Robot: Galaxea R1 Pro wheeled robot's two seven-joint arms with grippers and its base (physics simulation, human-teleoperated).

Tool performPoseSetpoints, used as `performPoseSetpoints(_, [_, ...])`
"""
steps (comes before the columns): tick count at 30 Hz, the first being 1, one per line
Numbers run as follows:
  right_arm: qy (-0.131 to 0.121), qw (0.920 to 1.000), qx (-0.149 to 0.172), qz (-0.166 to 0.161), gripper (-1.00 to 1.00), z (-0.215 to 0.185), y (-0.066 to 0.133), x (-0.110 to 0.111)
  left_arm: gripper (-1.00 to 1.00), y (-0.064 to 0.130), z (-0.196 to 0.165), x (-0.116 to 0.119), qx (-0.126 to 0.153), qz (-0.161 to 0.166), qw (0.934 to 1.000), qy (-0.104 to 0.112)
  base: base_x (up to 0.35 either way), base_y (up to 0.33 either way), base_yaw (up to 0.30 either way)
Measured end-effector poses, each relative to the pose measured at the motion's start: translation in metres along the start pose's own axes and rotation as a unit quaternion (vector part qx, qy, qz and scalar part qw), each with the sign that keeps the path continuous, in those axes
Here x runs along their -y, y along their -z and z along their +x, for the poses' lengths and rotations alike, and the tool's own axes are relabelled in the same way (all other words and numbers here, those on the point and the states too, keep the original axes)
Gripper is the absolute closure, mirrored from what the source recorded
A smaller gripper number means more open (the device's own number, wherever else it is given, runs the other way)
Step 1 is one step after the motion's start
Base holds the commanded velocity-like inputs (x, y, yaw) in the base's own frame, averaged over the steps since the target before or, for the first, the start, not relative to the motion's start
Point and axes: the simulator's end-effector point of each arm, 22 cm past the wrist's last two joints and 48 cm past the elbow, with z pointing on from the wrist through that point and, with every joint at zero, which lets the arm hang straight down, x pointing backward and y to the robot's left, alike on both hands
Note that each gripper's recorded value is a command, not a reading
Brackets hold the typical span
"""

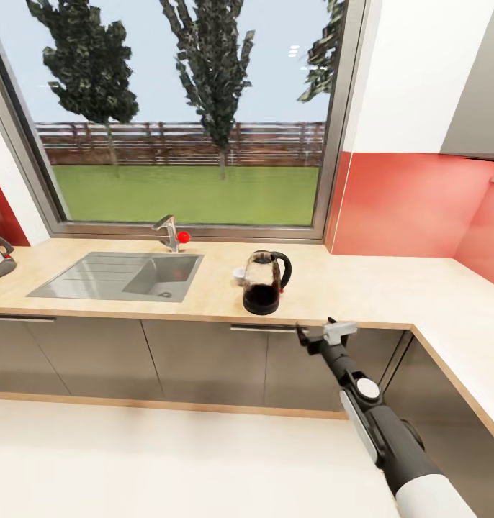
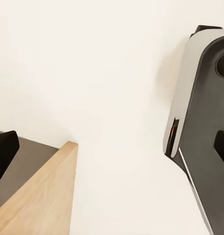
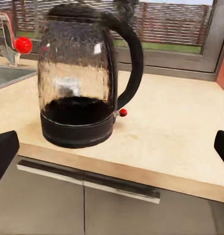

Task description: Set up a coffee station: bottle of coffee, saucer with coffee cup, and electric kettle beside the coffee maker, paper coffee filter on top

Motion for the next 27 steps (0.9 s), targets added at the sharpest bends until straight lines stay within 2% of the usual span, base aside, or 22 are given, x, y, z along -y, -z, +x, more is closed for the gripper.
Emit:
performPoseSetpoints(4, [-0.004,0.9997,-0.007,-0.023,-1.00,-0.010,-0.008,0.011,-1.00,0.000,0.001,-0.001,-0.002,-0.002,1.0000,0.000,0.000,0.000,0.000])
performPoseSetpoints(9, [-0.018,0.9945,-0.024,-0.100,-1.00,-0.013,-0.003,0.013,-1.00,0.000,0.003,-0.001,-0.005,-0.002,1.0000,0.000,0.000,0.000,0.000])
performPoseSetpoints(13, [-0.015,0.9899,-0.029,-0.138,-1.00,-0.013,0.005,0.013,-1.00,0.000,0.004,0.000,-0.006,-0.002,1.0000,0.000,0.000,0.000,0.000])
performPoseSetpoints(18, [-0.010,0.9887,-0.032,-0.147,-1.00,-0.013,0.009,0.018,-1.00,0.000,0.004,0.000,-0.006,-0.002,1.0000,0.000,0.092,0.000,0.000])
performPoseSetpoints(27, [-0.007,0.9883,-0.035,-0.148,-1.00,-0.011,0.010,0.019,-1.00,0.000,0.004,-0.001,-0.006,-0.003,1.0000,0.000,0.295,0.000,0.000])
